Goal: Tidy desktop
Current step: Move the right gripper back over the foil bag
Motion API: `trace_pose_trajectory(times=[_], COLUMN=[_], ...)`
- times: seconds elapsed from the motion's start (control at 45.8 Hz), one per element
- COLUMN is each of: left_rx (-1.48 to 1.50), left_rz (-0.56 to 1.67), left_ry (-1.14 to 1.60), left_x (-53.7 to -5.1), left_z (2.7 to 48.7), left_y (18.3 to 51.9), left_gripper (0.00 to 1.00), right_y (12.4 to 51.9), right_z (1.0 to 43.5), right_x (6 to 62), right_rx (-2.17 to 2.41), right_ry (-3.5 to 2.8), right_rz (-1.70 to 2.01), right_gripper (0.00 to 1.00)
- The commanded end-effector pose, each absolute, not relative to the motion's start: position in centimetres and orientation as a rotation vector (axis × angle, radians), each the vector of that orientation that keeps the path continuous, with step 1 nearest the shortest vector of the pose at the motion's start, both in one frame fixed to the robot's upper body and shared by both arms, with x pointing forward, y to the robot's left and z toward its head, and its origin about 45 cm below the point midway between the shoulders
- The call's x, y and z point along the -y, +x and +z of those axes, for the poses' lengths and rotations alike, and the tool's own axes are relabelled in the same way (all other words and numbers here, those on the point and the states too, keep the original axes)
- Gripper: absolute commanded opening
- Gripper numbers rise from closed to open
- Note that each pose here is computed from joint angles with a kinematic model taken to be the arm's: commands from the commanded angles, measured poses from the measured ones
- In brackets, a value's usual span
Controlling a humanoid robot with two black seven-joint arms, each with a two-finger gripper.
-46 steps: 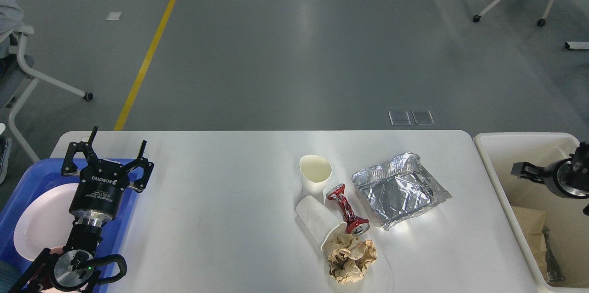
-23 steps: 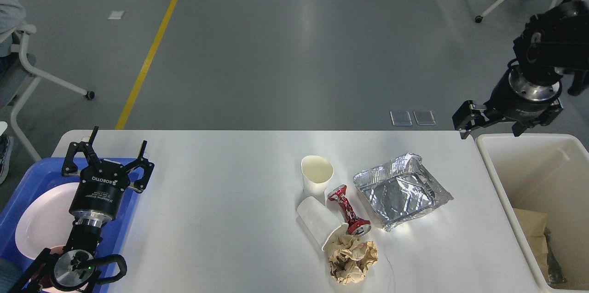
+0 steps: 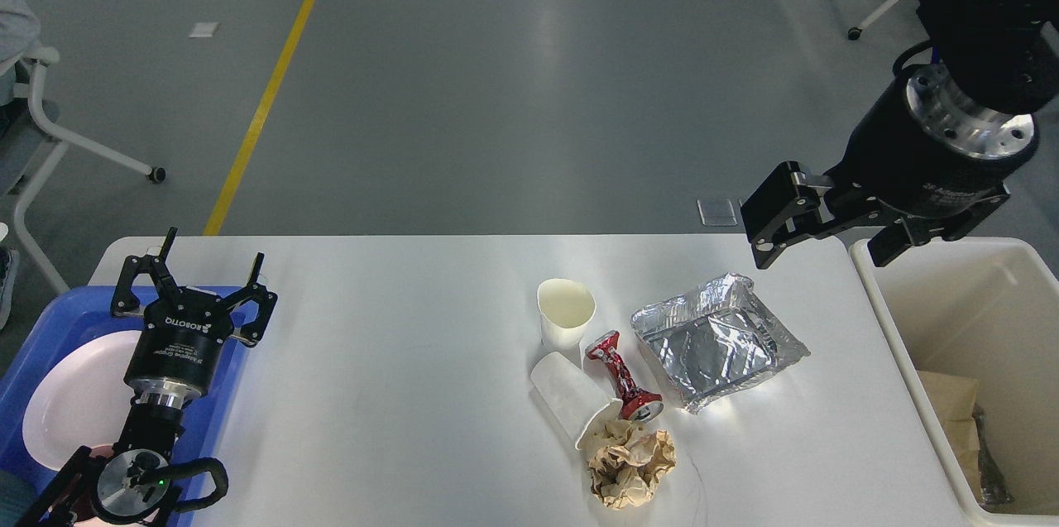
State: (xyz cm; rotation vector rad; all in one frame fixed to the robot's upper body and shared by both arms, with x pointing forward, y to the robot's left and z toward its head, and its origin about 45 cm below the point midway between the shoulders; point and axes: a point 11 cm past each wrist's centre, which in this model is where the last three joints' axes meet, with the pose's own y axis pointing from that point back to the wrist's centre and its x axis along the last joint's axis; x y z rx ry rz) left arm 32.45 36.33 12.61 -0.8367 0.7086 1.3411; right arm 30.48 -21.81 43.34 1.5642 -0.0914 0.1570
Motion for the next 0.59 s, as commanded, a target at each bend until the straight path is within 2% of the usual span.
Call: trace_pose_trajectory(times=[0.0,0.219,0.568], left_rx=[-0.71,-0.709,-0.709], left_rz=[1.341,1.341,1.34], left_ry=[-0.835,-0.836,-0.836], left_x=[-36.3,-36.3,-36.3], left_z=[12.6,12.6,12.6], left_y=[32.4,32.5,32.5], left_gripper=[0.96,0.96,0.96], right_y=[30.4,30.4,30.0], right_z=[43.3,41.8,29.6], right_x=[21.7,20.2,14.6], right_rx=[0.09,0.058,-0.107], right_ry=[1.572,1.623,1.665], right_rz=[0.156,0.137,0.227], right_gripper=[1.0,1.0,0.98])
